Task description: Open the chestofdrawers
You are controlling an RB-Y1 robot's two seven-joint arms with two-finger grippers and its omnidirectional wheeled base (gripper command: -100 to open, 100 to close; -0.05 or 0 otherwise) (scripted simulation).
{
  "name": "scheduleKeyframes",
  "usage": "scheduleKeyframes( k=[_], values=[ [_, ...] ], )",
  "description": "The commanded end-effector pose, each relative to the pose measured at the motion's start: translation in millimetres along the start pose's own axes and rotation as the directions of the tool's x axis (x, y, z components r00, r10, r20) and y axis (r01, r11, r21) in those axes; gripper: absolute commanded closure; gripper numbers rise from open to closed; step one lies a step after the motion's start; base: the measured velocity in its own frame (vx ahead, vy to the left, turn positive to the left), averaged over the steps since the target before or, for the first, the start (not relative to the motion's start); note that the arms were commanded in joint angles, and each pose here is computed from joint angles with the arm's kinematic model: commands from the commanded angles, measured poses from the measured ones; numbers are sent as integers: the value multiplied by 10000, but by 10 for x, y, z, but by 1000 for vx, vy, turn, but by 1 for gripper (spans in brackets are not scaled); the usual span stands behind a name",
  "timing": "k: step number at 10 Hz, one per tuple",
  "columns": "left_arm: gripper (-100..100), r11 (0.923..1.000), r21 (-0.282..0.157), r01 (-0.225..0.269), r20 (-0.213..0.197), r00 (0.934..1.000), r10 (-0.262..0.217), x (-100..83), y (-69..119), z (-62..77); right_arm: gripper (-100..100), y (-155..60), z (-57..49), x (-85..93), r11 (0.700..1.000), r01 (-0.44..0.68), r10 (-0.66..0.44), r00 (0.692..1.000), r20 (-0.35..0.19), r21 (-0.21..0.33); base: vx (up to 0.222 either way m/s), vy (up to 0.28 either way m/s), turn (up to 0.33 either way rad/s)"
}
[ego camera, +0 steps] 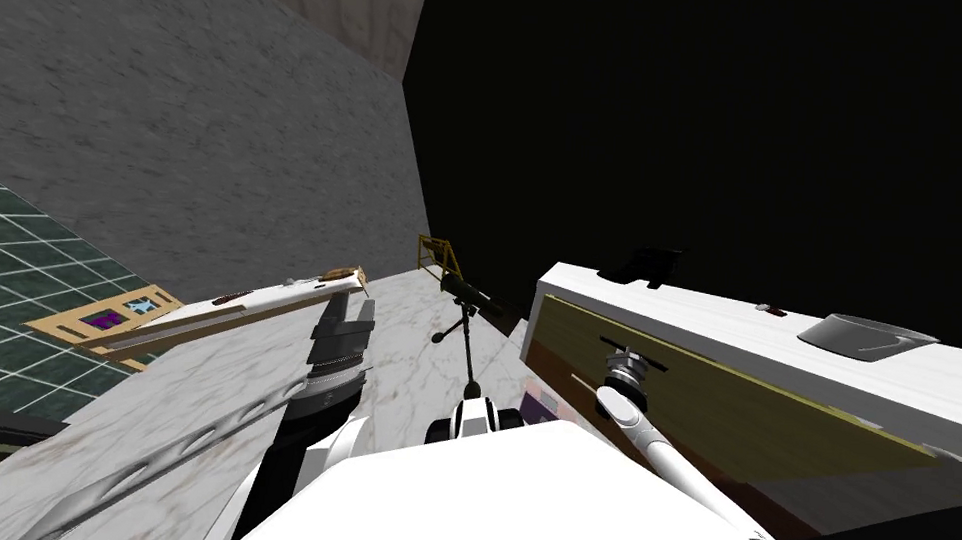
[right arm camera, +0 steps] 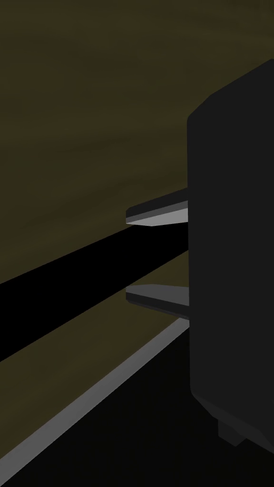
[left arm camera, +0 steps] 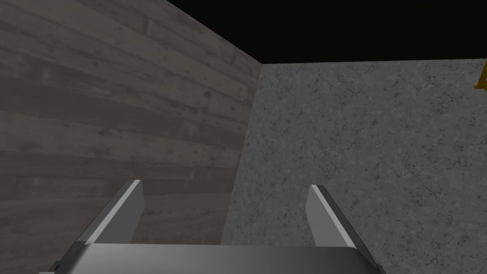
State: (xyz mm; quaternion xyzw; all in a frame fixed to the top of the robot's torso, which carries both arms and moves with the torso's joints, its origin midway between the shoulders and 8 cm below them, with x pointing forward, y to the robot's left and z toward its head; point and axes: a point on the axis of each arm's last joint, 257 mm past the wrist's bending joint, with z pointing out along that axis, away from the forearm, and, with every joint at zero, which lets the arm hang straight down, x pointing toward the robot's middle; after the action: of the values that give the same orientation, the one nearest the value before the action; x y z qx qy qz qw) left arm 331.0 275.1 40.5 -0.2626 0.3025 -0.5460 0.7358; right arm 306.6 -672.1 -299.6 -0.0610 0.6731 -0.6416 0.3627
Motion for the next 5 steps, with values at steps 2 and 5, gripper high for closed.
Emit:
scheduleKeyframes(
  k=[2,5],
  values=[
    [0,10000,2,1,-1,10000,-1,1,0,1,100,210,-31,-405,9994,-104,130,9970,762,-339,38,14,-181],
    [0,10000,0,1,0,10000,-1,0,0,0,100,410,-85,-873,9974,-149,263,9860,1646,-698,55,26,-336]
  ],
)
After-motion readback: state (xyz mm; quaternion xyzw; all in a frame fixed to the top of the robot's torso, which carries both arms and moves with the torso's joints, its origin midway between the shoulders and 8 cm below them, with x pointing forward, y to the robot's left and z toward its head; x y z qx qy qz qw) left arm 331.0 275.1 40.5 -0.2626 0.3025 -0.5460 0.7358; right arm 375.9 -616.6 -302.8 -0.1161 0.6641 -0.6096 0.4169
